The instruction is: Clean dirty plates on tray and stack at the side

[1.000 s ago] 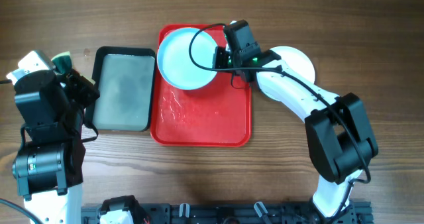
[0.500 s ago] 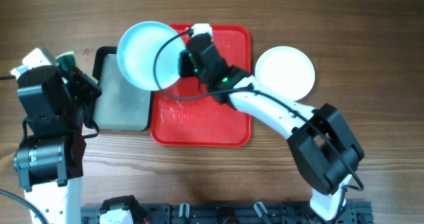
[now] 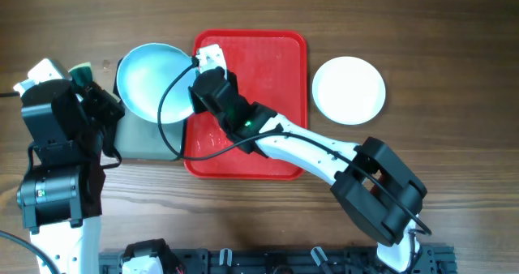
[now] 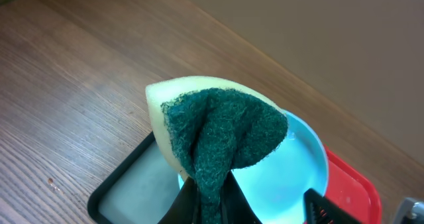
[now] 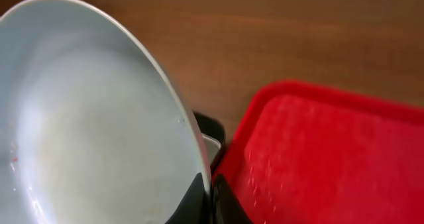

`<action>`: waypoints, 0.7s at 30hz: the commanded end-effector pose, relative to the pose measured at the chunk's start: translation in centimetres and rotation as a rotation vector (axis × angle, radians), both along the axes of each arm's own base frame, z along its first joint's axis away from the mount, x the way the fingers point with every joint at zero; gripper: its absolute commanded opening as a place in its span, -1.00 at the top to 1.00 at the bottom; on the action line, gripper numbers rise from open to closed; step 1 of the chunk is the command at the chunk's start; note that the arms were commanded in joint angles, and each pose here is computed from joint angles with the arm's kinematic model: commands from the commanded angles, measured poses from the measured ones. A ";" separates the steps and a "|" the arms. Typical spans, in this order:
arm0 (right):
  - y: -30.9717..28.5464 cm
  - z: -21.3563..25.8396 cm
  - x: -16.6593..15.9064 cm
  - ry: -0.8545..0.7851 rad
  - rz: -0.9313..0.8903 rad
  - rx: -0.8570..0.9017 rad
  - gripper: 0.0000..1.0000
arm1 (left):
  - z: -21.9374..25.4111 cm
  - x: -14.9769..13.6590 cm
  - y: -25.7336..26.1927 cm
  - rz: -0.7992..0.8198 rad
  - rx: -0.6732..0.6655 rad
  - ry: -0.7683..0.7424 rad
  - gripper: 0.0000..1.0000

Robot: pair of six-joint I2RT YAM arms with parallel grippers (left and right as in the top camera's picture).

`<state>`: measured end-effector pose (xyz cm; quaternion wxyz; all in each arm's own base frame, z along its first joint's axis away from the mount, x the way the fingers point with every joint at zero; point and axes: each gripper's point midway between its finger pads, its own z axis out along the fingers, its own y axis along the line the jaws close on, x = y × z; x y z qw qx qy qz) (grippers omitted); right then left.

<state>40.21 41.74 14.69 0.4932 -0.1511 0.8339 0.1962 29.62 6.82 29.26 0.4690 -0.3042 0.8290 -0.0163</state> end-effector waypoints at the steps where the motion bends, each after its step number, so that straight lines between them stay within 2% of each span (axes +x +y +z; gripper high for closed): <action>1: 0.2 1.8 1.1 -0.153 0.036 -0.115 0.91 | 0.1 0.1 -0.1 0.002 -0.014 -0.010 0.92; 5: 0.4 4.0 1.9 -0.313 0.064 -0.204 0.91 | 0.4 0.3 -0.1 0.002 -0.012 -0.024 0.92; 10: 1.9 6.5 1.3 -0.464 0.120 -0.251 0.91 | 0.6 0.4 0.0 0.001 -0.011 -0.033 0.91; 16: 5.8 8.1 -2.3 -0.591 0.256 -0.261 0.91 | 0.6 0.4 0.0 0.001 -0.010 -0.033 0.92; 21: 9.0 7.4 -5.3 -0.786 0.356 -0.438 0.92 | 0.8 0.5 0.0 0.002 -0.010 -0.041 0.92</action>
